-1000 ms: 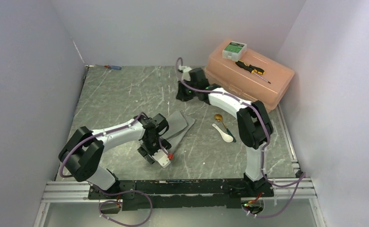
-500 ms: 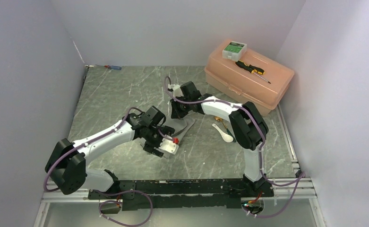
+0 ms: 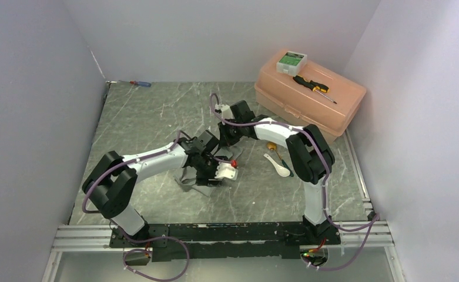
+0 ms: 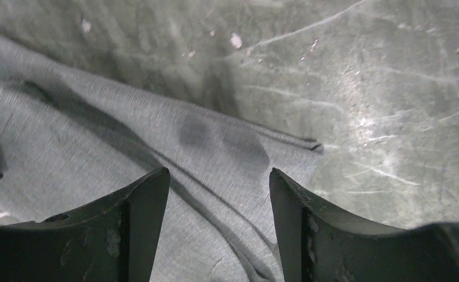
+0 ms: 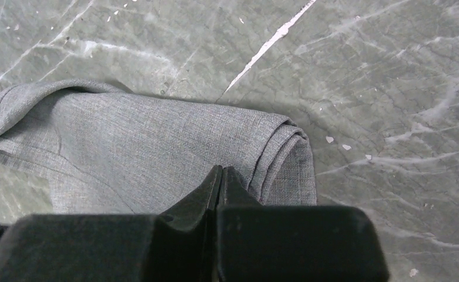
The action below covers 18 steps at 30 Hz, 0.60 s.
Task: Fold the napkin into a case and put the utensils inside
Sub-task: Move the 2/3-rectangle-folded napkin to the center of the board.
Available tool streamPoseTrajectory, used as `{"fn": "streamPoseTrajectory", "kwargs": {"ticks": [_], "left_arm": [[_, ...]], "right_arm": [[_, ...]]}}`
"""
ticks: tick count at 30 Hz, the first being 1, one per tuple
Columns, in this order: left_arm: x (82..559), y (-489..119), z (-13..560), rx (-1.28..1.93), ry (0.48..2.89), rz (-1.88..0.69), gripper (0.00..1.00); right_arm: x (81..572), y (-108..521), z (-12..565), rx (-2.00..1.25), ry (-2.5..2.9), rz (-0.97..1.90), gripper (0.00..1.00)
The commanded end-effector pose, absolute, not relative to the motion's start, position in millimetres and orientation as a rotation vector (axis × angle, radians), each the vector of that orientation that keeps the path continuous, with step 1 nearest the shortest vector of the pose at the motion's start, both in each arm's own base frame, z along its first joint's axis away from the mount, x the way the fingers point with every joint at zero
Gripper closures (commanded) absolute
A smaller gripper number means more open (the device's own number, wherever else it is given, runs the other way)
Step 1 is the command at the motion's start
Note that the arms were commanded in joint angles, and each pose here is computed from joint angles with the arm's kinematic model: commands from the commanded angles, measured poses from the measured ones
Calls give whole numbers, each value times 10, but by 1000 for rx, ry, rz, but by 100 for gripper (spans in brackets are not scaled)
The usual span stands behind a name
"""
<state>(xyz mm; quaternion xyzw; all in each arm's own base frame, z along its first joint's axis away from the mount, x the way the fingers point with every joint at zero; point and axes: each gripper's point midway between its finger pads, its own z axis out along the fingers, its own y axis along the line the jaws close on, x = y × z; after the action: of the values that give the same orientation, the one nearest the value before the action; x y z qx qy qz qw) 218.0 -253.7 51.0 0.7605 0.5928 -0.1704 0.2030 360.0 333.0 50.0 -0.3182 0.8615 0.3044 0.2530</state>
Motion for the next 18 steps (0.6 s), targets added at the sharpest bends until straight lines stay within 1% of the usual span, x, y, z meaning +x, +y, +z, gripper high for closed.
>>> {"fn": "streamPoseTrajectory", "kwargs": {"ticks": [1,3,4,5,6,12,18], "left_arm": [[2124,-2812,632,2127,1565,-516,33],[2044,-2812,582,2167,1541,-517,33],[2000,-2807,551,2190,1531,-520,33],[1960,-2795,522,2211,1522,-521,34],[1917,-2789,497,2231,1514,-522,34],[1795,-2718,379,2277,1535,-510,35],[1777,-2620,275,2301,1560,-480,36]], "right_arm": [[3658,3266,638,-787,2333,787,99],[3648,3196,658,-736,2358,780,87],[3635,3175,695,-712,2358,786,78],[3615,3157,709,-696,2363,792,71],[3590,3143,721,-682,2369,800,68],[3463,3071,761,-595,2416,830,60],[3400,3011,652,-579,2473,810,58]]}}
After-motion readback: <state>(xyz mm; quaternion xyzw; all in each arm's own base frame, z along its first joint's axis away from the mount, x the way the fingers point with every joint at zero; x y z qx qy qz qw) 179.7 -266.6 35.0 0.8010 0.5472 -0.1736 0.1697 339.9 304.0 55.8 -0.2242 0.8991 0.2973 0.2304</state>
